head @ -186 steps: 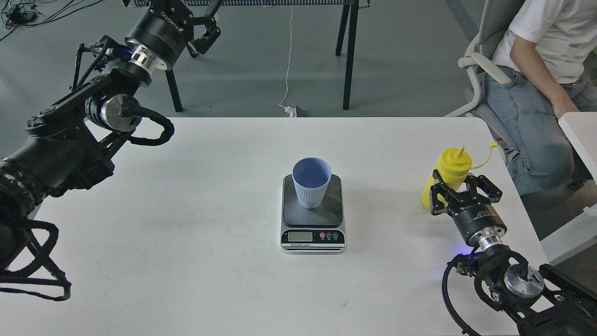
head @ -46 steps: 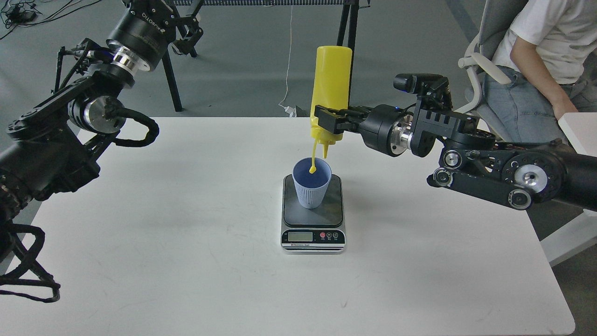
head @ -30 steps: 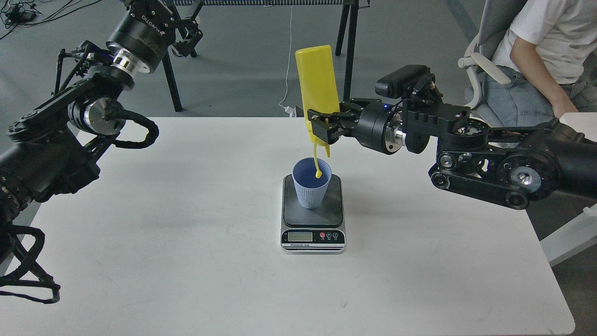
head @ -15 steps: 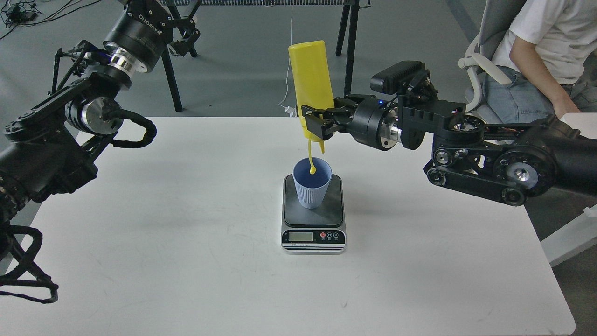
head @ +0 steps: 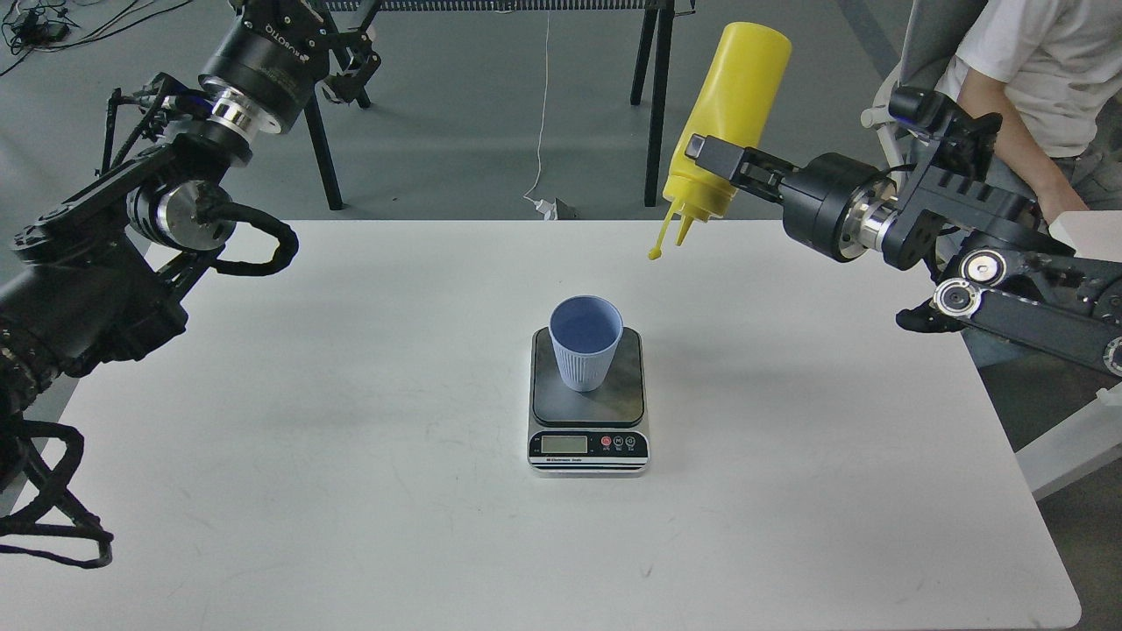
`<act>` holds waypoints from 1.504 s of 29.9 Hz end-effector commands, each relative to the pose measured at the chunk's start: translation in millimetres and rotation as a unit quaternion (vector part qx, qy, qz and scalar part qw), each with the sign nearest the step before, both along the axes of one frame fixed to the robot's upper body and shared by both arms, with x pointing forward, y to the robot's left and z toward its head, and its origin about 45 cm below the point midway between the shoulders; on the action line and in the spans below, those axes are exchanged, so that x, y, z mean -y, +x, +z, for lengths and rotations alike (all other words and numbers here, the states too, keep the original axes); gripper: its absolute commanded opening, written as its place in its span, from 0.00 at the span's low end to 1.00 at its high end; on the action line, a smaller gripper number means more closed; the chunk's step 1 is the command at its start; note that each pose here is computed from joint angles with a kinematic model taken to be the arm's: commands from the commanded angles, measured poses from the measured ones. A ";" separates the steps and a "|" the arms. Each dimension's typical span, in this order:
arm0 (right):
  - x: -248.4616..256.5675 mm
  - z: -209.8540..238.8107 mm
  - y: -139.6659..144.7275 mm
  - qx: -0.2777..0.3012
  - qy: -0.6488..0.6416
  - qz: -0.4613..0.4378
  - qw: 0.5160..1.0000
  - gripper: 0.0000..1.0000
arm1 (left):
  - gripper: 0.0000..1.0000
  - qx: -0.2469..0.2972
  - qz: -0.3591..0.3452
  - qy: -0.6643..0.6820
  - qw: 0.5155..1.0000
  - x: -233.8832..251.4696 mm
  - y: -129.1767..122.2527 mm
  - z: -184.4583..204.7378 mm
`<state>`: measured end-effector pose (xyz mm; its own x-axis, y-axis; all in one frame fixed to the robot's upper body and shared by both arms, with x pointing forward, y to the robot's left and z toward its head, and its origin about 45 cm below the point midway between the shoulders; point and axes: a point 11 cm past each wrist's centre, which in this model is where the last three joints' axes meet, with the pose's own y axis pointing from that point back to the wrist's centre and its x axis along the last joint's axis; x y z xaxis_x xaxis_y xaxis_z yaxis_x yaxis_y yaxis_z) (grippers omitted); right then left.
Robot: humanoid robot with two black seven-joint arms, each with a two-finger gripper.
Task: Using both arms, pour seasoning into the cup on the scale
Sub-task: 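Carry the yellow bottle back and set it on the table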
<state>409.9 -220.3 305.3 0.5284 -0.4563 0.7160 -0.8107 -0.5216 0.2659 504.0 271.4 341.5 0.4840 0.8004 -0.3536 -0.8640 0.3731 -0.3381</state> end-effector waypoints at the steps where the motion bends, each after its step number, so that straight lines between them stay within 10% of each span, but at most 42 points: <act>1: 32.5 -7.1 -4.1 -0.054 0.087 -0.068 0.992 0.31 | 1.00 0.000 0.001 0.002 1.000 -1.9 -0.1 0.3; 12: 63.2 -20.8 -25.5 -0.175 0.306 -0.167 0.921 0.31 | 1.00 -0.001 -0.005 0.004 1.000 3.8 -0.3 -1.6; 23: 94.3 -48.9 -57.8 -0.324 0.581 -0.176 0.726 0.31 | 1.00 -0.001 -0.001 0.003 1.000 0.6 -0.5 -1.5; 45: 111.7 -205.8 -109.4 -0.349 0.795 -0.274 0.414 0.32 | 1.00 -0.003 -0.005 0.000 1.000 5.6 -0.6 -3.8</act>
<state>306.5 -354.8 111.7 -0.1285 -0.2954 -0.9467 -0.9454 -0.2518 0.2069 503.4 266.2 337.8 0.4892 0.7963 -0.3557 -0.8625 0.3811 -0.3329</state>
